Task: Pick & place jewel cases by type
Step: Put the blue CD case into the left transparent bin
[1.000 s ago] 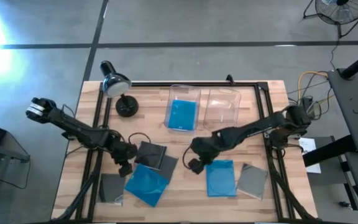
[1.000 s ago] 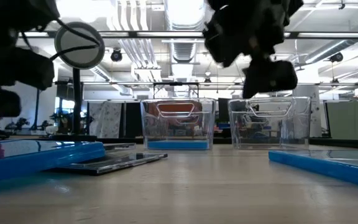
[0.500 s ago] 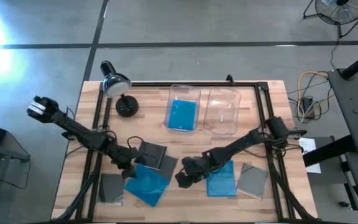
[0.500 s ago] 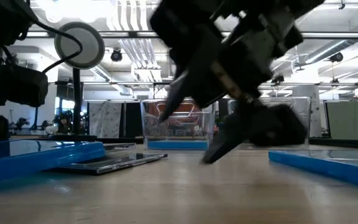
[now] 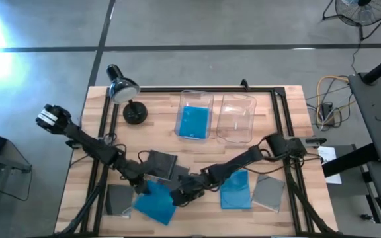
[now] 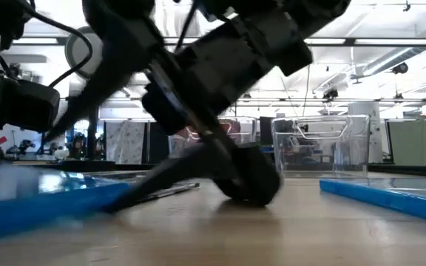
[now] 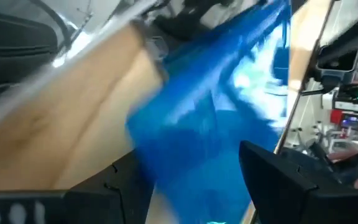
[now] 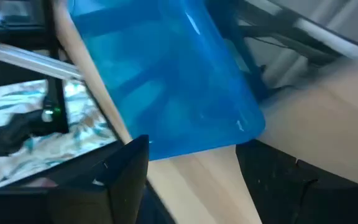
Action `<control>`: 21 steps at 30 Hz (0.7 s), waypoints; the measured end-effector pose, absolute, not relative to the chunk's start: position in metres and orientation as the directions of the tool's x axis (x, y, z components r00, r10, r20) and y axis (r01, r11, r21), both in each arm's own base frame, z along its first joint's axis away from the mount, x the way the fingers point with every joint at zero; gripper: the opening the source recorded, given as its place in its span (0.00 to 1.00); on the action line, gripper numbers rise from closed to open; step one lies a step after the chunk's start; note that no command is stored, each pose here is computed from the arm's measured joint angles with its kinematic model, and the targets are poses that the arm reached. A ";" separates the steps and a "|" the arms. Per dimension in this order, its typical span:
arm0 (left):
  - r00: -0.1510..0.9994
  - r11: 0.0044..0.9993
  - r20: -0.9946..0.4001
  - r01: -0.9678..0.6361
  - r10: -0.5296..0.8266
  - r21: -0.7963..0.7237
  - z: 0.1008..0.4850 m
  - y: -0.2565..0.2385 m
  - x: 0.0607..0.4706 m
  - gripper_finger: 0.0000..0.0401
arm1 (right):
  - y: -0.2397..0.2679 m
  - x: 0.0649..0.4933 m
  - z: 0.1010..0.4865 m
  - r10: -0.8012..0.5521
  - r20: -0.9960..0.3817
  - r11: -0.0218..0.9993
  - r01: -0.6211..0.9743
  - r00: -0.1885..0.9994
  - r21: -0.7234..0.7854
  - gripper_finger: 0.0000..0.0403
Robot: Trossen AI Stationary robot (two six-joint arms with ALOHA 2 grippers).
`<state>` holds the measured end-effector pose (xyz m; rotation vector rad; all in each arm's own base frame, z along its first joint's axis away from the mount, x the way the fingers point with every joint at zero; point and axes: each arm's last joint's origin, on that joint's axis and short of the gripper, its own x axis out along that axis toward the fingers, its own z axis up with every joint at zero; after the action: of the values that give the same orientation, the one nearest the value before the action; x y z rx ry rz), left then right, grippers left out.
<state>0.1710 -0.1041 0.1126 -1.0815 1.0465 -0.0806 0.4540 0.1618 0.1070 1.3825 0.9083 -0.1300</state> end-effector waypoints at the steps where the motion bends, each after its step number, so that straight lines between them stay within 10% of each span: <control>1: 0.548 0.514 -0.658 -0.415 -0.517 -0.750 0.112 -0.106 0.174 0.53 | 0.162 0.456 0.108 0.412 -0.612 0.237 0.569 0.675 0.788 0.58; 21: 0.550 0.668 -0.661 -0.230 -0.511 -0.708 0.117 -0.137 0.210 0.53 | 0.158 0.455 0.148 0.323 -0.586 0.437 0.432 0.743 0.789 0.52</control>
<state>0.2103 -0.1374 0.1175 -0.8574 1.0049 -0.1926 0.4549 0.1583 0.1482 1.1487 0.7736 -0.0765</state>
